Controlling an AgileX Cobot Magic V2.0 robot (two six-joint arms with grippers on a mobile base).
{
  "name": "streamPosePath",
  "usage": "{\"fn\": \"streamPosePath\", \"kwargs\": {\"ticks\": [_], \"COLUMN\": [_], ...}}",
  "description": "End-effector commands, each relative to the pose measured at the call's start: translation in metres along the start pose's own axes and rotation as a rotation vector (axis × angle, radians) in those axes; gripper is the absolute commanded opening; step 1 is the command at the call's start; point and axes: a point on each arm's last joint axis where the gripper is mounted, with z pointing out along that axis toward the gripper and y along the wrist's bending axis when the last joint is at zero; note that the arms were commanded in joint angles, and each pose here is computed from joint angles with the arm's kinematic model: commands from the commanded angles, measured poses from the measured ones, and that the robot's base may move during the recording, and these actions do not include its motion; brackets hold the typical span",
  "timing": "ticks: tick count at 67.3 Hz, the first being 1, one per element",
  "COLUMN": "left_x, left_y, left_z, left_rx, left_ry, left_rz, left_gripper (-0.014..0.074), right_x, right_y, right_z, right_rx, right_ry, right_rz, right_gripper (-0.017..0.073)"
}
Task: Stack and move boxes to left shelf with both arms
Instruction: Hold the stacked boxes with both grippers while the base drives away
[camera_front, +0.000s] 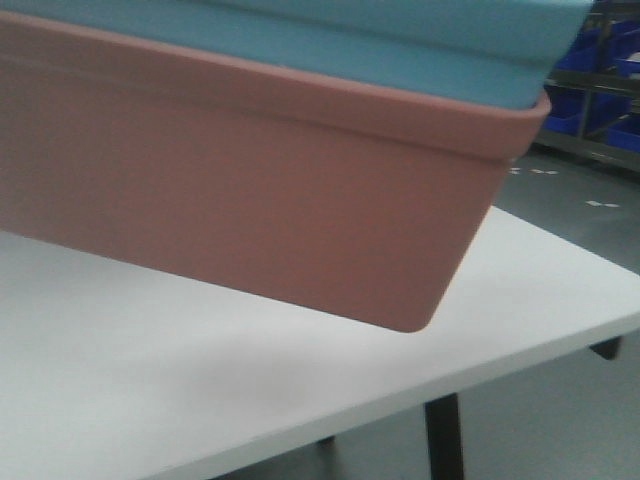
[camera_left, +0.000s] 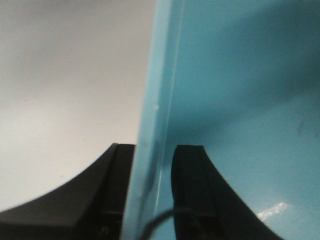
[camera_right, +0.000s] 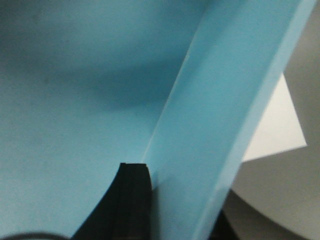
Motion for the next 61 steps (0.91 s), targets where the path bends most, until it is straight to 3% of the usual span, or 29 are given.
{"fn": "streamPosePath", "kwargs": {"ticks": [1, 61], "left_x": [-0.0146, -0.0146], "left_y": [-0.0286, -0.0286], "left_z": [-0.0377, -0.0377], "left_rx": [0.342, 0.342], "left_ry": [-0.186, -0.186], "left_rz": [-0.019, -0.019], "left_gripper": [-0.0012, -0.0012], "right_x": [-0.0269, -0.0269], "right_y": [0.0236, 0.0236], "right_z": [-0.0313, -0.0313], "right_rx": [-0.265, -0.265], "right_ry": [-0.283, -0.283], "right_rz": [-0.025, -0.025], "right_gripper": [0.0028, 0.0028]}}
